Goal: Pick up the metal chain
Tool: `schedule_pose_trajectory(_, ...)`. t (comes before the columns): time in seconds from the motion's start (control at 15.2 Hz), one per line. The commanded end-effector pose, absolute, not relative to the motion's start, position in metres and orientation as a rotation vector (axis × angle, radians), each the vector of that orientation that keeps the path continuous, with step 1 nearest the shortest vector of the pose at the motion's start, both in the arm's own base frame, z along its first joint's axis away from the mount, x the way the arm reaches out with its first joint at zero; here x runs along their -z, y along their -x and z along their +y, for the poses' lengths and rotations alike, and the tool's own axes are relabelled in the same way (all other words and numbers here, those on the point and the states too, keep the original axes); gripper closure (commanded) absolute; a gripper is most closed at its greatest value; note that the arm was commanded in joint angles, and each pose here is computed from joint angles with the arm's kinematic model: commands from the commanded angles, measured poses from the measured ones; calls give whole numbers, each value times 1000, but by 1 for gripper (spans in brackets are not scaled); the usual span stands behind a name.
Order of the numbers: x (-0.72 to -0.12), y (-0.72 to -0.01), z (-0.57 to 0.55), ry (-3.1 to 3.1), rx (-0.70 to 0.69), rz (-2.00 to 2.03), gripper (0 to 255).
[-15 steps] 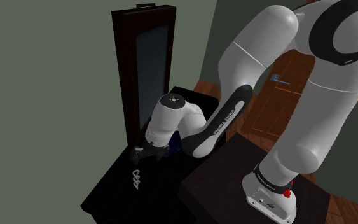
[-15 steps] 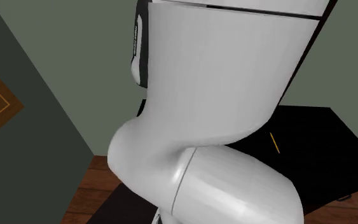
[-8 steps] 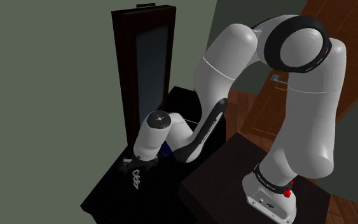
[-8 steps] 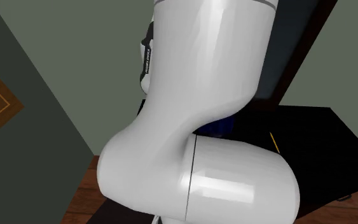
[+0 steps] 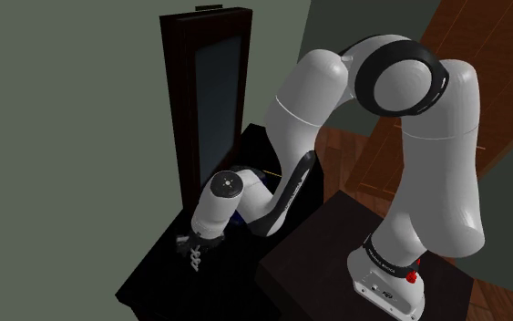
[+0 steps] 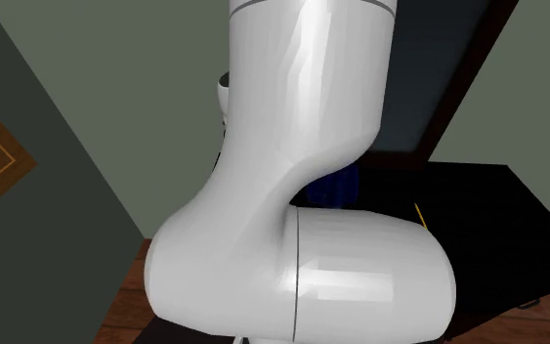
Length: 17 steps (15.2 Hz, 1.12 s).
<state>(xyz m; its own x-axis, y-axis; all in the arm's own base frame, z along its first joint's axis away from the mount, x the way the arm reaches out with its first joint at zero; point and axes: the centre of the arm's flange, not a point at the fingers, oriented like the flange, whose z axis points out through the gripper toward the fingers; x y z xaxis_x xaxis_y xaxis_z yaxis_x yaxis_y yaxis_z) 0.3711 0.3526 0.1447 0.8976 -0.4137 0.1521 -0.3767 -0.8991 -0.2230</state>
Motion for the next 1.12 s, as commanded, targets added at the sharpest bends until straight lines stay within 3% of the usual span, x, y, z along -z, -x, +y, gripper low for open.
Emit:
schedule_pose_trajectory(0.0,-144,-371,353,2875,292,604,255)
schedule_pose_trajectory(0.53,-144,-371,353,2875,292,604,255)
schedule_pose_trajectory(1.06,-186,-371,353,2875,292,604,255)
